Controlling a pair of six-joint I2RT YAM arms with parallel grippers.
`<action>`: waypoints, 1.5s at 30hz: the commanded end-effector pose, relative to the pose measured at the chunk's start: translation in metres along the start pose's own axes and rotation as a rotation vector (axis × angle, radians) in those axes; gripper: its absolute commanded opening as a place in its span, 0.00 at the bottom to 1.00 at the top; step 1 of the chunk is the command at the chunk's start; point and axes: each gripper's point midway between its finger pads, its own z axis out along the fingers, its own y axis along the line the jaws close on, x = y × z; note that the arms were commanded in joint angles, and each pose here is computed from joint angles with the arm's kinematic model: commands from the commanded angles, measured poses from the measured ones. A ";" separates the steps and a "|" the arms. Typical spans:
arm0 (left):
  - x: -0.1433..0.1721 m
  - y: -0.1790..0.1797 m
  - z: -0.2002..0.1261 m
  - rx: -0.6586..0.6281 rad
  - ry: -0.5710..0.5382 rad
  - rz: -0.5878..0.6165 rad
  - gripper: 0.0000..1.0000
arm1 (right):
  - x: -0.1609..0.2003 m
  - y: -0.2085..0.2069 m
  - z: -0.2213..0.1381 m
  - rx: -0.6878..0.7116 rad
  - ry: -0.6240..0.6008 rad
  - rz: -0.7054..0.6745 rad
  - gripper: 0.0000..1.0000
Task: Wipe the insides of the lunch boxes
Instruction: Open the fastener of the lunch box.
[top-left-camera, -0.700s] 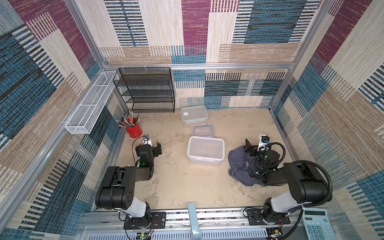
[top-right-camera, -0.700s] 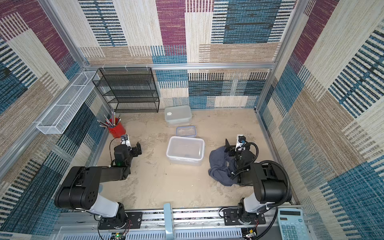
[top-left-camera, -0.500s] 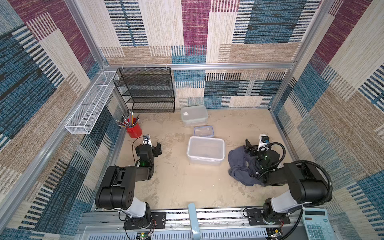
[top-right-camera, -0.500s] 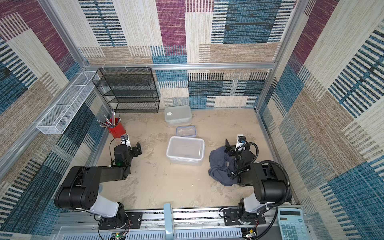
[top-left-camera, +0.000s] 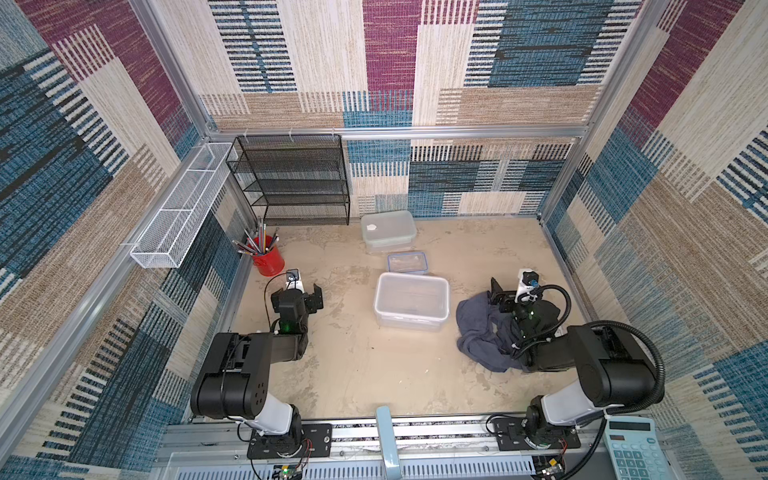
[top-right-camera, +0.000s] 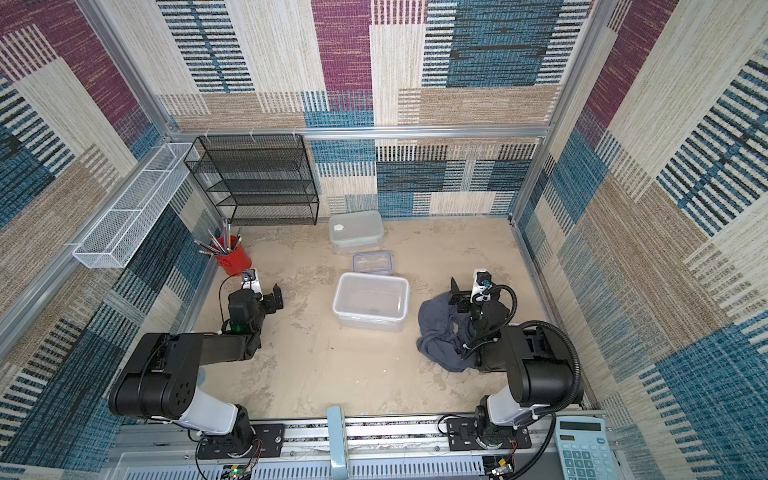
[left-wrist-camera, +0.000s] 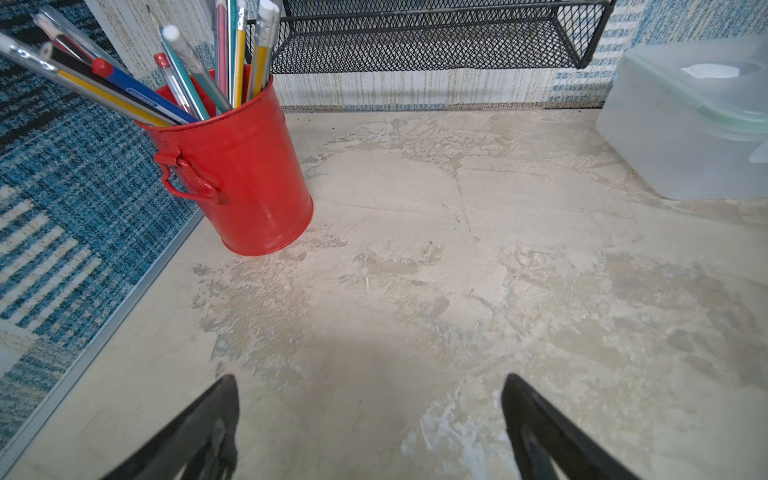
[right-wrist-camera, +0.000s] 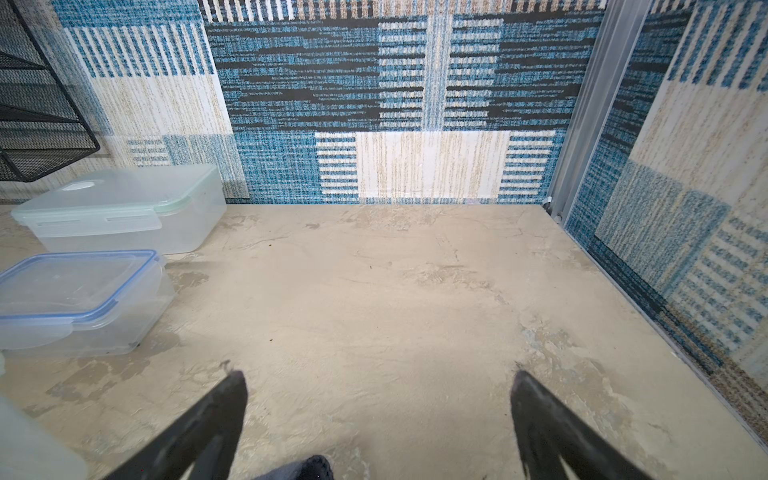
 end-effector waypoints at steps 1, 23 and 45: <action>-0.003 0.000 0.001 0.002 -0.009 -0.004 0.99 | -0.008 0.001 0.001 -0.007 -0.030 0.003 0.99; -0.115 -0.046 -0.069 0.292 0.059 -0.204 0.78 | -0.068 0.035 0.024 -0.185 0.198 0.189 0.89; -0.055 -0.188 -0.106 0.656 0.591 -0.107 0.86 | -0.042 0.145 -0.057 -0.448 0.356 0.826 0.89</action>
